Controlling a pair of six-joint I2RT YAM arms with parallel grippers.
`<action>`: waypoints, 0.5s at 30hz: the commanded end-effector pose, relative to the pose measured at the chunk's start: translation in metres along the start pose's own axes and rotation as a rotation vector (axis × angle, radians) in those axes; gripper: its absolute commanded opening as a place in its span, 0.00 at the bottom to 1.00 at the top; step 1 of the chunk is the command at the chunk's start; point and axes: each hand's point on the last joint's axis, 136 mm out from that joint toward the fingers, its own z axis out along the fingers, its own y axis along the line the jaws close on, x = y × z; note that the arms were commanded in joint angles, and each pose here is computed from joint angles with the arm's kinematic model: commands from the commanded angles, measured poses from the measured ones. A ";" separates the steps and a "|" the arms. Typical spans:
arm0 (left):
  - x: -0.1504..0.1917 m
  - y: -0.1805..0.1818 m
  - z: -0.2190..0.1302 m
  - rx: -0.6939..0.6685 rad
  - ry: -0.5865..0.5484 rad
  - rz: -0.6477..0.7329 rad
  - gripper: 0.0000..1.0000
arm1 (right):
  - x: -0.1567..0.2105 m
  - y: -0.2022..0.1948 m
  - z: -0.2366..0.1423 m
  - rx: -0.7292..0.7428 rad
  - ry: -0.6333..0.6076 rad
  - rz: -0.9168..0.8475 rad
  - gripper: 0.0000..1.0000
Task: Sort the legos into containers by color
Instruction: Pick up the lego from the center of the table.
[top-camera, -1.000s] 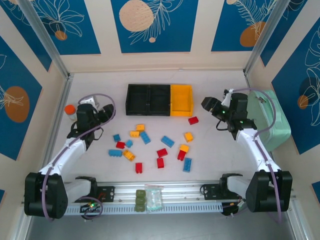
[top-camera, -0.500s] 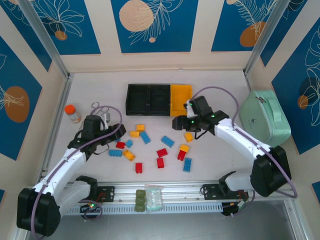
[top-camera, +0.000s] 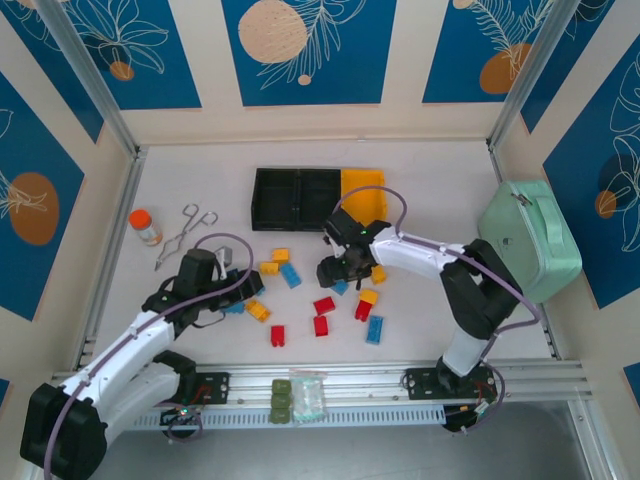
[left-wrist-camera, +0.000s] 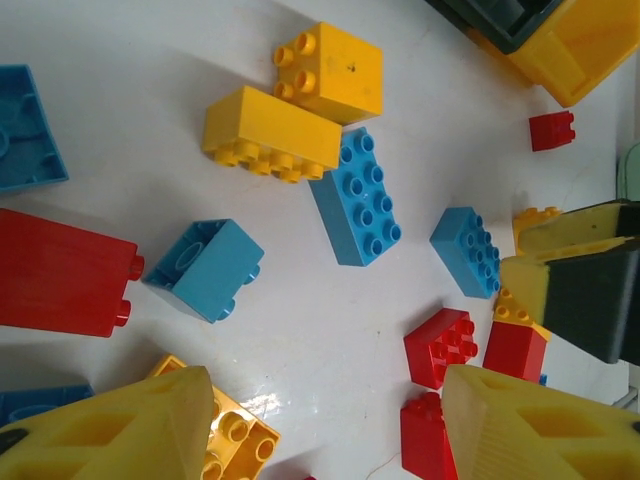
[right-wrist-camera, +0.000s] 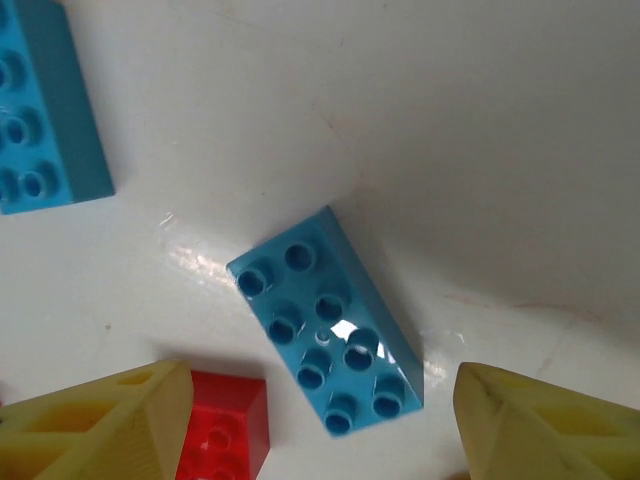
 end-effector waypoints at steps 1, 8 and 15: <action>0.004 0.005 0.003 -0.011 -0.003 -0.009 0.63 | -0.002 0.000 0.005 0.050 0.020 -0.048 0.69; 0.006 0.008 0.010 -0.013 0.004 -0.011 0.63 | 0.001 0.001 0.023 0.096 0.077 -0.080 0.60; 0.004 0.002 0.016 0.003 0.012 -0.006 0.63 | -0.012 0.001 0.018 0.126 0.049 -0.101 0.35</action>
